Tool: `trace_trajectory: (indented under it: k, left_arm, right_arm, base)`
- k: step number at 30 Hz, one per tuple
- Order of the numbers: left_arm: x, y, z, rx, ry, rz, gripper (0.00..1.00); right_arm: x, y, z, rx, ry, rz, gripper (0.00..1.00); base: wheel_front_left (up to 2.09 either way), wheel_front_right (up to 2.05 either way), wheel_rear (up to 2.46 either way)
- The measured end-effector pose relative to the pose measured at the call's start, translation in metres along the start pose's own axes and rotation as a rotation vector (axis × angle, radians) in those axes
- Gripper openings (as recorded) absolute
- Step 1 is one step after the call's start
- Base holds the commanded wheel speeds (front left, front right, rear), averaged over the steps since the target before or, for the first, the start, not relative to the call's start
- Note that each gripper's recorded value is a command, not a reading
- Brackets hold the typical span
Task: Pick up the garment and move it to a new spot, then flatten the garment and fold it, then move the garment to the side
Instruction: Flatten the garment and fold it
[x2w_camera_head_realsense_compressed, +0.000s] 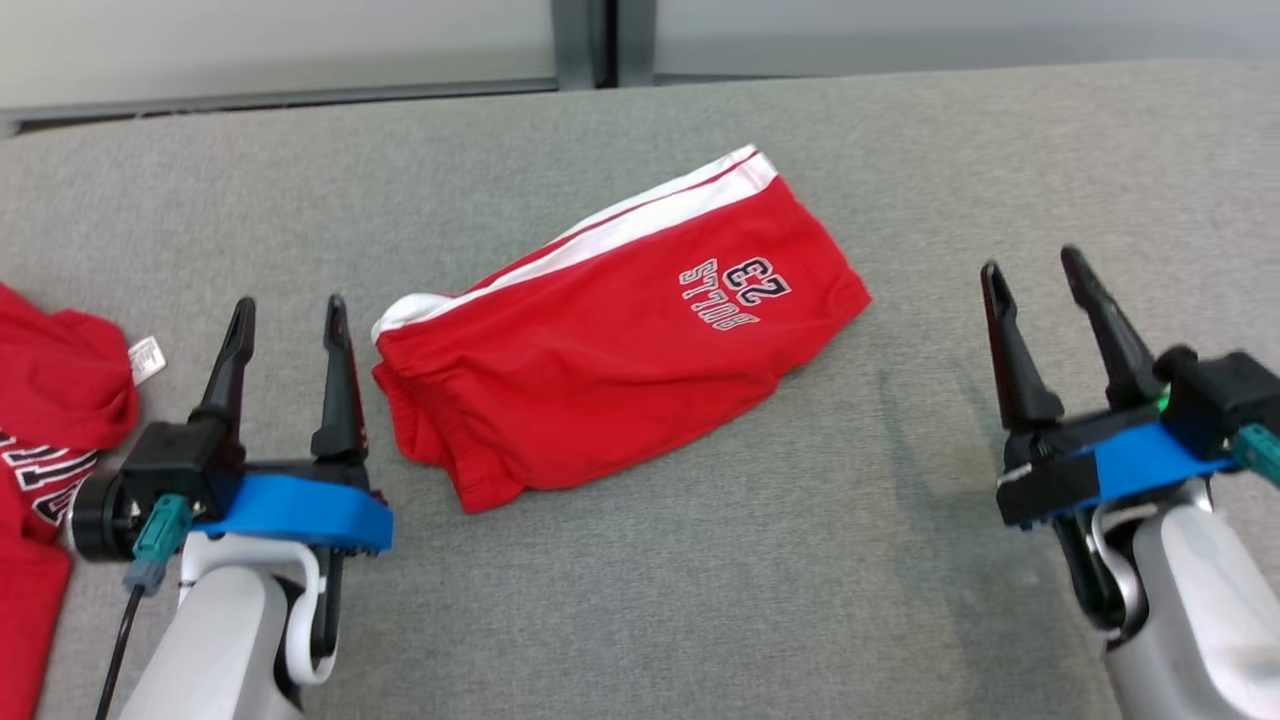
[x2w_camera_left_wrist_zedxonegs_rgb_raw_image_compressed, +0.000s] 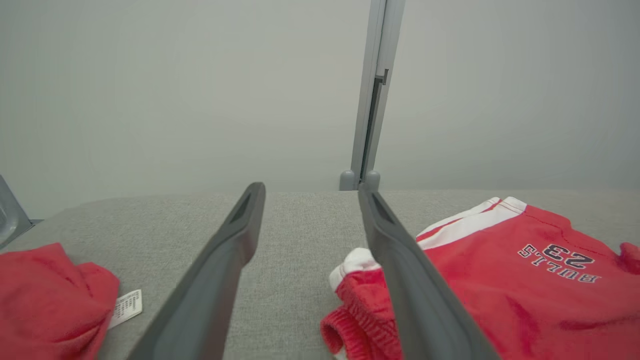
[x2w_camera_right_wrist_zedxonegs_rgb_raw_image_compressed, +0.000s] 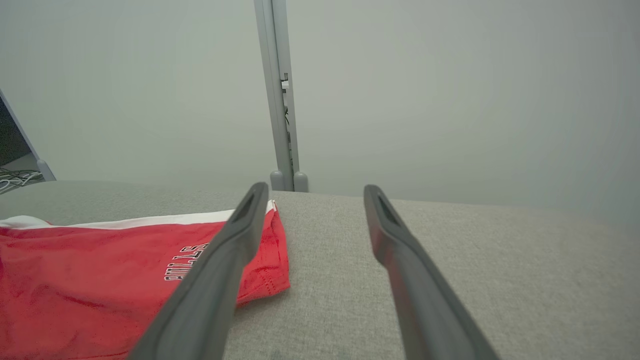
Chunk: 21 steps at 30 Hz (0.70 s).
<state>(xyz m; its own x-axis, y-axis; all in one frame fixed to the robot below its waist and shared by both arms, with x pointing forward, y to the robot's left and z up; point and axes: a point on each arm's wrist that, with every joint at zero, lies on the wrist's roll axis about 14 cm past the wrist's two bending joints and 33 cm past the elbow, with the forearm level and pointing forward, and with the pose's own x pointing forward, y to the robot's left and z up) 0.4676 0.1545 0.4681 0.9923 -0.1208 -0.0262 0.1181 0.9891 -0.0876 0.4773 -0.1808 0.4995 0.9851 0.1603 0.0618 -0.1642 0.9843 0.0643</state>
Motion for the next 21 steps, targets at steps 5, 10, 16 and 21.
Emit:
trace_trajectory:
  k: [5,10,16,21]
  left_arm:
    - [-0.011,0.001,-0.001,0.009,0.014,0.006,1.0]
    - [-0.021,0.003,-0.006,0.0,0.032,0.027,1.0]
    - [-0.025,0.004,-0.005,-0.003,0.039,0.039,1.0]
    - [-0.025,0.005,-0.002,-0.004,0.031,0.04,1.0]
  right_arm:
    - [-0.028,-0.009,0.007,-0.005,0.006,-0.045,1.0]
    - [-0.041,-0.011,0.011,-0.002,0.011,-0.064,1.0]
    - [-0.044,-0.011,0.016,-0.003,0.01,-0.07,1.0]
    - [-0.045,-0.012,0.018,-0.006,0.01,-0.073,1.0]
  base:
    - [0.0,0.0,0.0]
    - [0.0,0.0,0.0]
    - [0.0,0.0,0.0]
    - [0.0,0.0,0.0]
